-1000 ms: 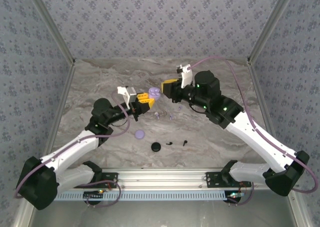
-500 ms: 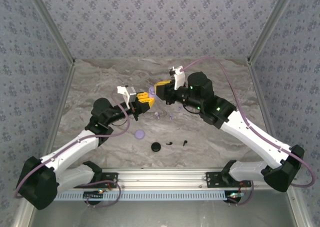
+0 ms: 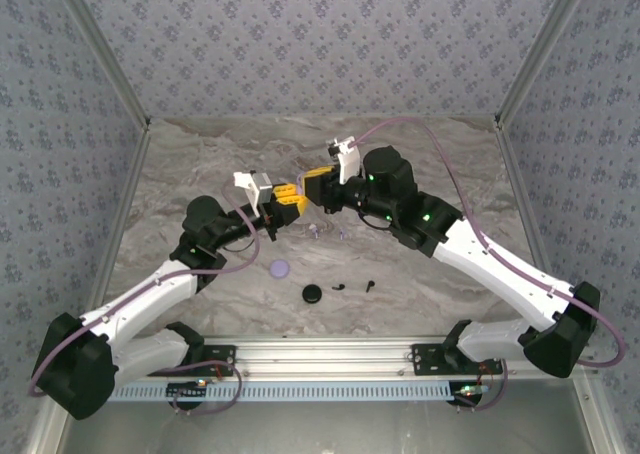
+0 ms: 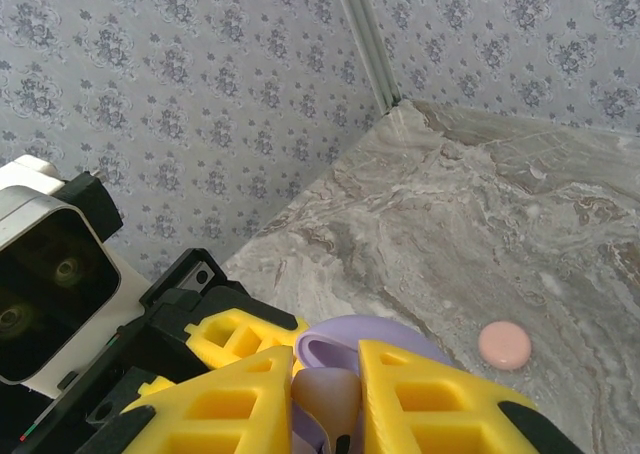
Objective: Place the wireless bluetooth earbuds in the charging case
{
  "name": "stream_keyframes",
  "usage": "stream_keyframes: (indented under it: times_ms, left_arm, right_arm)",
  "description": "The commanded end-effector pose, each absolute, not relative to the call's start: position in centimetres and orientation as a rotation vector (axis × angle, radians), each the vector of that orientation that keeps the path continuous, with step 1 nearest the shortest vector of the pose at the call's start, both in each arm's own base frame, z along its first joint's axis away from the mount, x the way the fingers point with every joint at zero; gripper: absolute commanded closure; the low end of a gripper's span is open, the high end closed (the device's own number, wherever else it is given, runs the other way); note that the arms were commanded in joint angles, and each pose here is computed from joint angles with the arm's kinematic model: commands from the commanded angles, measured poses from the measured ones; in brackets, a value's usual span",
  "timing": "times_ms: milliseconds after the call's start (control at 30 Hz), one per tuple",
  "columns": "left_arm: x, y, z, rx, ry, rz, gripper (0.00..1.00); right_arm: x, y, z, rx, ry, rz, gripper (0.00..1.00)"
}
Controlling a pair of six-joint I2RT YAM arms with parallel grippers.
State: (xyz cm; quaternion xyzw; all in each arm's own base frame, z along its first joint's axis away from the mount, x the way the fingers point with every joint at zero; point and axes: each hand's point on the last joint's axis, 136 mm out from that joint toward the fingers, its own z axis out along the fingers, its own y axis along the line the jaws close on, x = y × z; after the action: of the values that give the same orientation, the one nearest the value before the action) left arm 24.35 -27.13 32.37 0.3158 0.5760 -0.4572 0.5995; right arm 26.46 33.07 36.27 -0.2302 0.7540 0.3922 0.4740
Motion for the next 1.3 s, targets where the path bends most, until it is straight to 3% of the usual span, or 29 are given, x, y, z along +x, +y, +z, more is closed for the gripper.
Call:
stream_keyframes:
  times_ms: [0,100,300,567,733,933,1267]
  left_arm:
    - [23.8,-27.1,34.9,0.731,1.256,-1.063,1.0]
    - [23.8,-27.1,34.8,0.732,1.257,-1.062,1.0]
    - [23.7,-27.2,34.7,0.733,1.257,-1.064,1.0]
    - [23.6,-26.9,34.4,0.737,1.267,-1.042,1.0]
    - [23.3,-26.5,34.2,0.733,1.268,-1.027,1.0]
    - [22.8,-26.1,33.9,0.744,1.281,-1.008,1.0]
    - [22.3,-25.5,33.3,0.735,1.294,-0.997,1.0]
  right_arm:
    - [26.0,33.6,36.6,-0.598,1.836,0.959,0.75]
    - [25.9,33.6,36.3,-0.606,1.854,0.96,0.72]
    - [26.0,33.1,38.2,-0.607,1.835,0.951,0.55]
    - [27.5,28.1,40.2,-0.465,1.844,0.874,0.46]
    - [30.8,22.8,34.4,-0.22,2.098,0.753,0.46]
    - [33.0,17.5,24.0,-0.006,2.436,0.509,0.47]
    - [36.5,17.6,12.7,0.05,2.712,0.331,0.52]
